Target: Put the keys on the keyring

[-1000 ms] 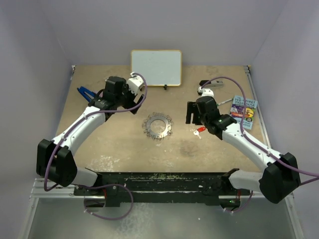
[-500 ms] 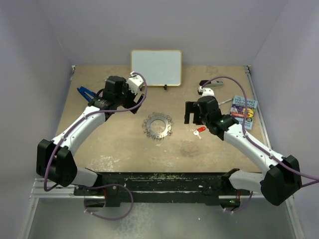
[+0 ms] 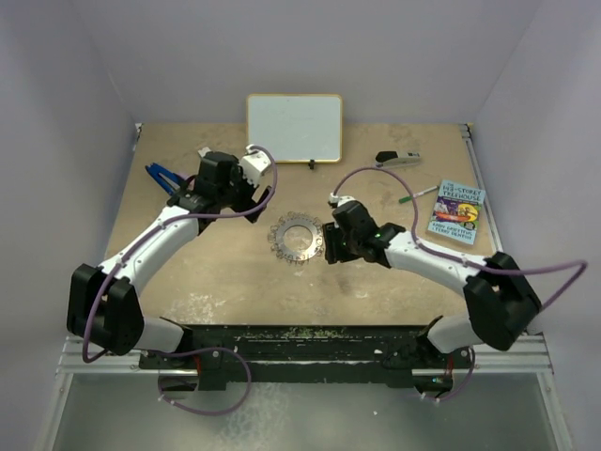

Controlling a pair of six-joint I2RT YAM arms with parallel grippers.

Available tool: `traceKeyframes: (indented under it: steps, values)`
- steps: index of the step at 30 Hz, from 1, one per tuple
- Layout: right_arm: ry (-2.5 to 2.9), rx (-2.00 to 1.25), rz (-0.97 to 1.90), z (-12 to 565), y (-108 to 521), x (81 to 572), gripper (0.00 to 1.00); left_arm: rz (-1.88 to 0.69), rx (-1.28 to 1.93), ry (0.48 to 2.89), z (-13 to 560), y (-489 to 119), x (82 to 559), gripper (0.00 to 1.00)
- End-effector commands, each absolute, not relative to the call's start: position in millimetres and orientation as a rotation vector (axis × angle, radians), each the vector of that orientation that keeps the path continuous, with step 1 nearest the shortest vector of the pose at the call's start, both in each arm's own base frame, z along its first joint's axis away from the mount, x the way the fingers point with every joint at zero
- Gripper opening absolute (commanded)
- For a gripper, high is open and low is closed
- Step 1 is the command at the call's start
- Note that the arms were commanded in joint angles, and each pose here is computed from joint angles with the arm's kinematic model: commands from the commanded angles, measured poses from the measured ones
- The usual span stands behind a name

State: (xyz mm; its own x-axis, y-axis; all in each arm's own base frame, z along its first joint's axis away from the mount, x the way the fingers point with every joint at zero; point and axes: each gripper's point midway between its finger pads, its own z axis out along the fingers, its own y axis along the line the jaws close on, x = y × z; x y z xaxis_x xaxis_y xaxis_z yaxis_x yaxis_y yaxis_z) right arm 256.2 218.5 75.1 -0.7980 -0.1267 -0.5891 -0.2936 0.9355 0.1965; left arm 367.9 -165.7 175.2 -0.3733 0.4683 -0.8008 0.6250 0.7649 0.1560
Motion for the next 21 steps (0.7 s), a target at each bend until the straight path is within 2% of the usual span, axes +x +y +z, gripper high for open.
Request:
traceKeyframes:
  steps: [1,5,21]
  values:
    - [2.464,-0.286,0.410,86.0,254.3,270.5,0.46,-0.235,0.822,1.951,191.8,-170.4,372.1,0.98]
    - [2.493,-0.287,0.387,79.6,265.9,272.2,0.40,-0.219,0.833,1.935,190.5,-168.7,371.2,0.98]
    - [2.592,-0.264,0.296,65.0,293.7,272.8,0.35,-0.194,0.849,1.880,188.1,-159.5,376.6,0.98]
